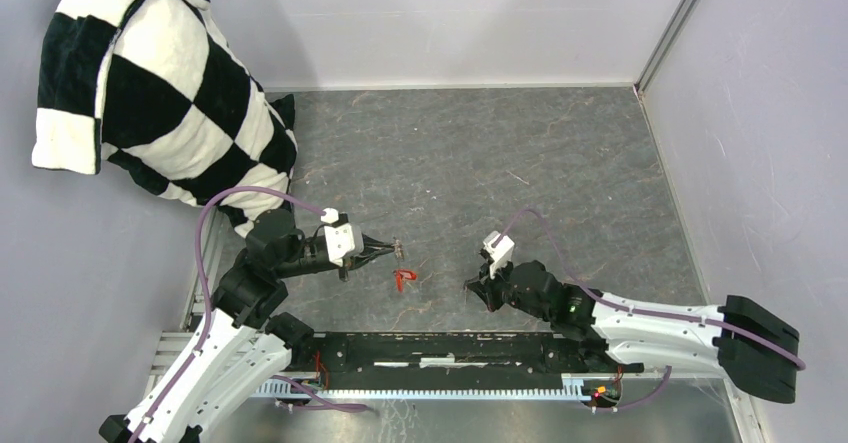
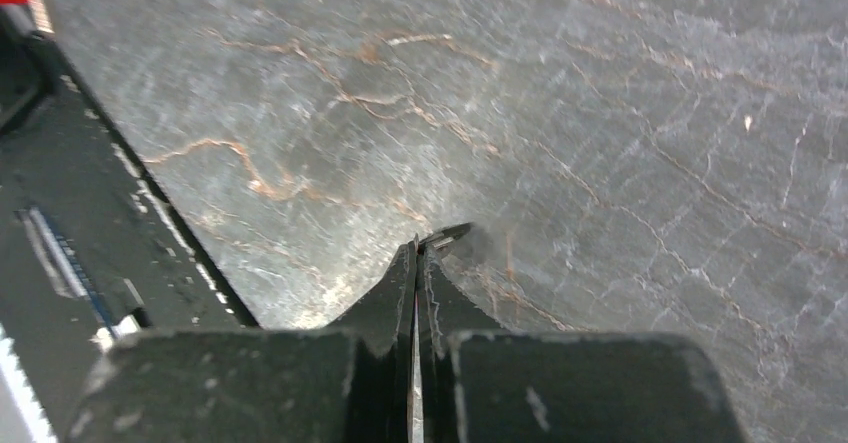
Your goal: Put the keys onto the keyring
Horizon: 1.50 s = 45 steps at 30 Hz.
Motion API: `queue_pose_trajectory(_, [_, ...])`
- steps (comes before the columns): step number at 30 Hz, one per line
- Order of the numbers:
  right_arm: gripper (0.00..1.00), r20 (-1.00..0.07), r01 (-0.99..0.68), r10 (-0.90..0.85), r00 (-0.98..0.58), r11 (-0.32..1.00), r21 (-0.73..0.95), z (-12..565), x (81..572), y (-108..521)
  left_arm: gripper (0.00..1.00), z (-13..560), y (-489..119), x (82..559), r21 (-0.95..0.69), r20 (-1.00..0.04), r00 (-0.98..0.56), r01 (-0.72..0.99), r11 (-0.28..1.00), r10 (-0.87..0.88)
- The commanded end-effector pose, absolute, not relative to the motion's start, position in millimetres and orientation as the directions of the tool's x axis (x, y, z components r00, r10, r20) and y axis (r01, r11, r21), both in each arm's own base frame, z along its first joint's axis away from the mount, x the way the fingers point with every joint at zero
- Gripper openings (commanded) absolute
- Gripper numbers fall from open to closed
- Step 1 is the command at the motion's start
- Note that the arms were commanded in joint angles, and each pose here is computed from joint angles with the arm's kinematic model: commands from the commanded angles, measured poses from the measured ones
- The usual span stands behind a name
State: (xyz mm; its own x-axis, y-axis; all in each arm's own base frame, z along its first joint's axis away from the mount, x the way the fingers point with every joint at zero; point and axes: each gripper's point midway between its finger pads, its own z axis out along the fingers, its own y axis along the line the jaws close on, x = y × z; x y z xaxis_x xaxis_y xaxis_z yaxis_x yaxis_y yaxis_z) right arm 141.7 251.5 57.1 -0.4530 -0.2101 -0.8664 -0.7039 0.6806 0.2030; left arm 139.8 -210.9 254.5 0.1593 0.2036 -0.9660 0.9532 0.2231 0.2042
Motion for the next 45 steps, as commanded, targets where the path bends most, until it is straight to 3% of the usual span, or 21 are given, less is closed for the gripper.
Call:
queue_pose_trajectory(1, [0.00, -0.916, -0.763, -0.121, -0.384, 0.600, 0.240, 103, 140, 272, 0.02, 266, -213, 143, 0.259, -0.957, 0.220, 0.941, 0.217, 0.187])
queue_pose_trajectory(14, [0.00, -0.974, -0.899, 0.000, -0.226, 0.386, 0.208, 228, 130, 323, 0.02, 260, -215, 147, 0.258, -0.956, 0.217, 0.943, 0.209, 0.200])
queue_pose_trajectory(19, [0.00, -0.979, -0.909, 0.047, -0.197, 0.365, 0.201, 255, 131, 334, 0.02, 261, -214, 150, 0.264, -0.954, 0.219, 0.938, 0.227, 0.204])
queue_pose_trajectory(32, [0.00, -0.991, -0.886, 0.094, -0.099, 0.445, 0.130, 285, 136, 346, 0.02, 259, -215, 163, 0.165, -0.976, 0.109, 0.938, 0.306, 0.191])
queue_pose_trajectory(45, [0.00, -0.994, -0.876, 0.075, -0.074, 0.472, 0.101, 306, 146, 371, 0.02, 262, -215, 165, 0.179, -0.975, 0.123, 0.932, 0.317, 0.187])
